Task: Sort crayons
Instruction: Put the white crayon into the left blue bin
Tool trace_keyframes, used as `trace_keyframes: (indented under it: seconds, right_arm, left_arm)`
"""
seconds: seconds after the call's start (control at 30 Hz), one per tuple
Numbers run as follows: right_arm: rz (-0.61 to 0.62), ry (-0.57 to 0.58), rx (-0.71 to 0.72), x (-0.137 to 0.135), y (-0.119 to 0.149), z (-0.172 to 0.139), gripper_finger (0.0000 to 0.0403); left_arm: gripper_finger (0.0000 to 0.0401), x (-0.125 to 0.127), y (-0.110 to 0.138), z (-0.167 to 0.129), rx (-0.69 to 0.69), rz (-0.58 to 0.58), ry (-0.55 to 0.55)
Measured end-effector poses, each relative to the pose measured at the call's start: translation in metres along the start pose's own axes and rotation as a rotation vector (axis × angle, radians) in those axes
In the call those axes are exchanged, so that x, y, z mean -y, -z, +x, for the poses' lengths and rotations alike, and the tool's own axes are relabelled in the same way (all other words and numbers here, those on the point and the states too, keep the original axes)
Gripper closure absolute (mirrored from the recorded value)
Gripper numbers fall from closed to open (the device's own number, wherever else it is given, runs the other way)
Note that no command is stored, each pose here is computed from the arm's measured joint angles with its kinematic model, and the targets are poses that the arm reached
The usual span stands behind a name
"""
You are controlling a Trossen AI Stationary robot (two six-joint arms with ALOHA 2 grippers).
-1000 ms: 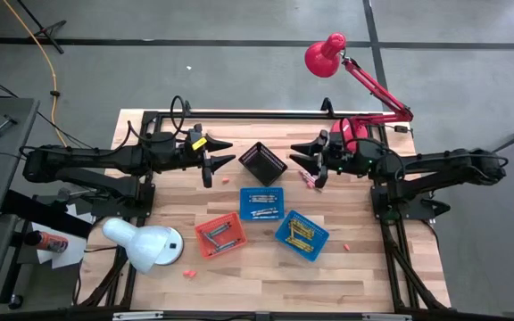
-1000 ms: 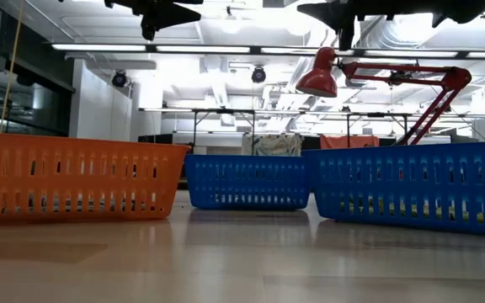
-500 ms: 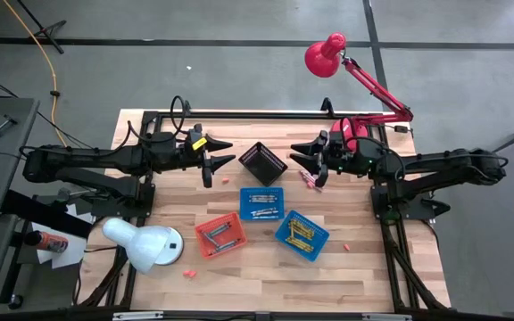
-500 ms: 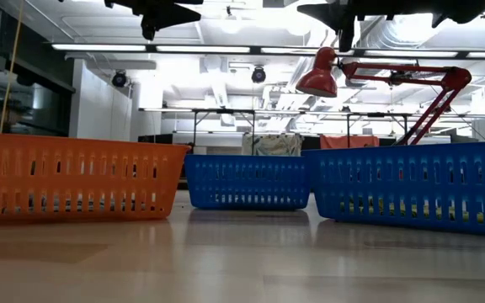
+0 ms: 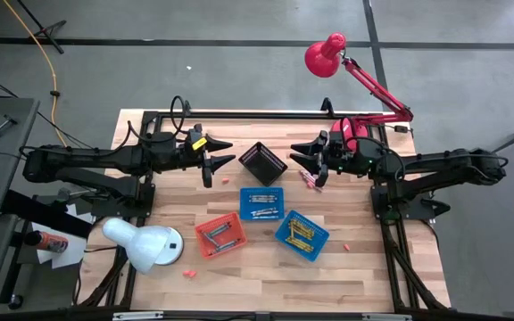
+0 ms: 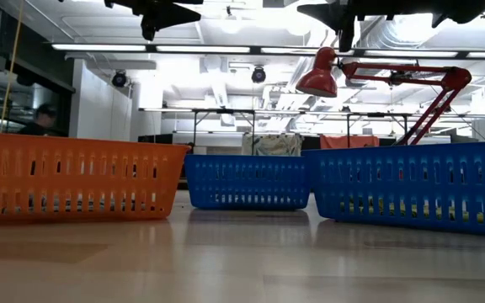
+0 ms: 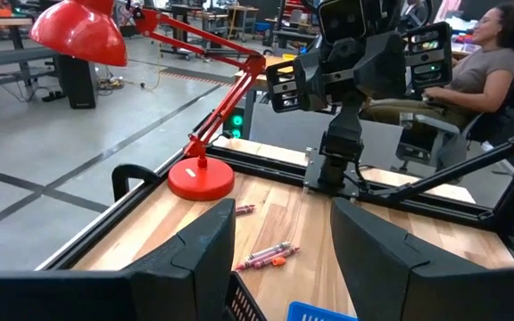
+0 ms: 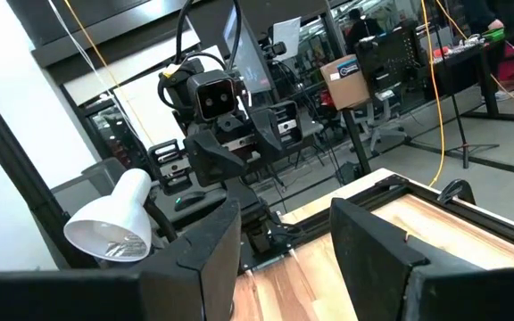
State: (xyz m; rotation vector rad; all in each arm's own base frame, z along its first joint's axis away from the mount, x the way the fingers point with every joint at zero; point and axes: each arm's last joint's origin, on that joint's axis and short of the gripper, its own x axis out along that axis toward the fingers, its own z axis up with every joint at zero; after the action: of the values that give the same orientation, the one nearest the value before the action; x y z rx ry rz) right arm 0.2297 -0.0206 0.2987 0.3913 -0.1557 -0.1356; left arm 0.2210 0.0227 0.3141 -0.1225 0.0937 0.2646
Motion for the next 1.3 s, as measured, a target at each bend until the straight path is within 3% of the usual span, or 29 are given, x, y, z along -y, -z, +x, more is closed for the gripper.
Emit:
trace_keyframes:
  seconds: [1.3]
  right_arm:
    - [-0.008,0.0,0.0,0.0,0.0,0.0,0.0236]
  left_arm:
    - [0.0226,0.0002,-0.0003,0.0,0.003,-0.054,0.002]
